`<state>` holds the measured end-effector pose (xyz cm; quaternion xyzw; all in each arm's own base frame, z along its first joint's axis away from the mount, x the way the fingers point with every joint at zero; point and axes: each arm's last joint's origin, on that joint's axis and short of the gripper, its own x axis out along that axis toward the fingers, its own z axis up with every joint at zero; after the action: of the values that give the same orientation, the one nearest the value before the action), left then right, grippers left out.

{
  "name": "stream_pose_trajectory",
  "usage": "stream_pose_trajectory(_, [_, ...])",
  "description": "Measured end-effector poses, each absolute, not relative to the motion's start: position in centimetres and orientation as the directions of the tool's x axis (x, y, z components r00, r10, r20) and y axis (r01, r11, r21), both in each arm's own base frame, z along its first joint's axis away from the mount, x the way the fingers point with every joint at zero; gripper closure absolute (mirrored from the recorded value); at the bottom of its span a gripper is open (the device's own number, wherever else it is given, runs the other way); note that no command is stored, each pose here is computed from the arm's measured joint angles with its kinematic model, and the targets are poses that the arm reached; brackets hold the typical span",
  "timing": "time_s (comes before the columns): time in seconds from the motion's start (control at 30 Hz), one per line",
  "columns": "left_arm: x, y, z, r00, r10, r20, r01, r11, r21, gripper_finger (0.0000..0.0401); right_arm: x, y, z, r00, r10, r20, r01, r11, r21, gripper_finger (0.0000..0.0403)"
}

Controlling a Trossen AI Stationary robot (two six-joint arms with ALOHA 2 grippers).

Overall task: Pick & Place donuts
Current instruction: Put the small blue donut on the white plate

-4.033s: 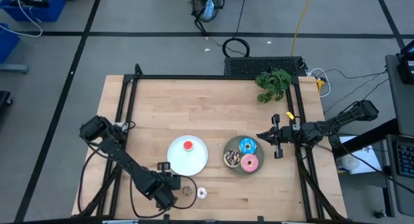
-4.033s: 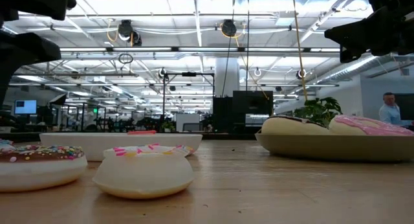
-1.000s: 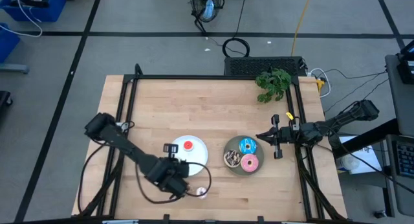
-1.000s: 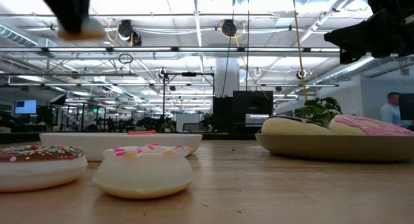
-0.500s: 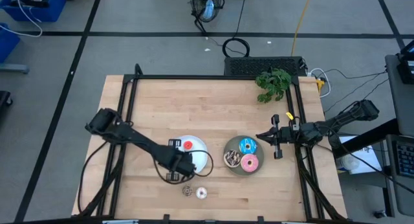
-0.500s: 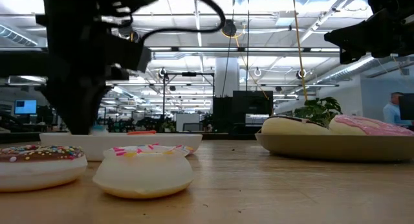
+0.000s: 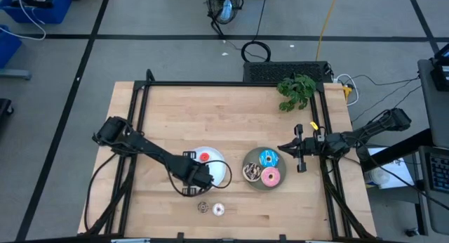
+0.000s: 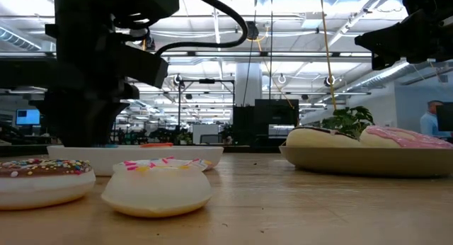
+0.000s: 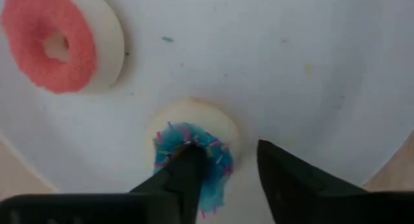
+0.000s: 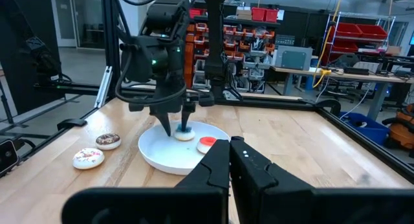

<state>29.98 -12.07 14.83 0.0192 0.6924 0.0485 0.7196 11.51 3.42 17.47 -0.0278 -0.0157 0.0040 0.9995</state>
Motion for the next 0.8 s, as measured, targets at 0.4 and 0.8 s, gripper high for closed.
stream_pose_trajectory(0.4, [31.9, -12.4, 19.3, 0.052, 0.098, -0.994, -0.05, 0.994, 0.096, 0.0174, 11.5, 3.4, 17.5, 0.999, 0.009, 0.031, -0.007, 0.998, -0.055, 0.0403])
stream_pose_trajectory(0.8, [31.3, -13.3, 18.8, 0.051, 0.11, -0.993, 0.122, 0.986, 0.115, 0.0267, 11.5, 3.4, 17.5, 1.0, 0.009, 0.03, -0.007, 0.999, -0.054, 0.0403])
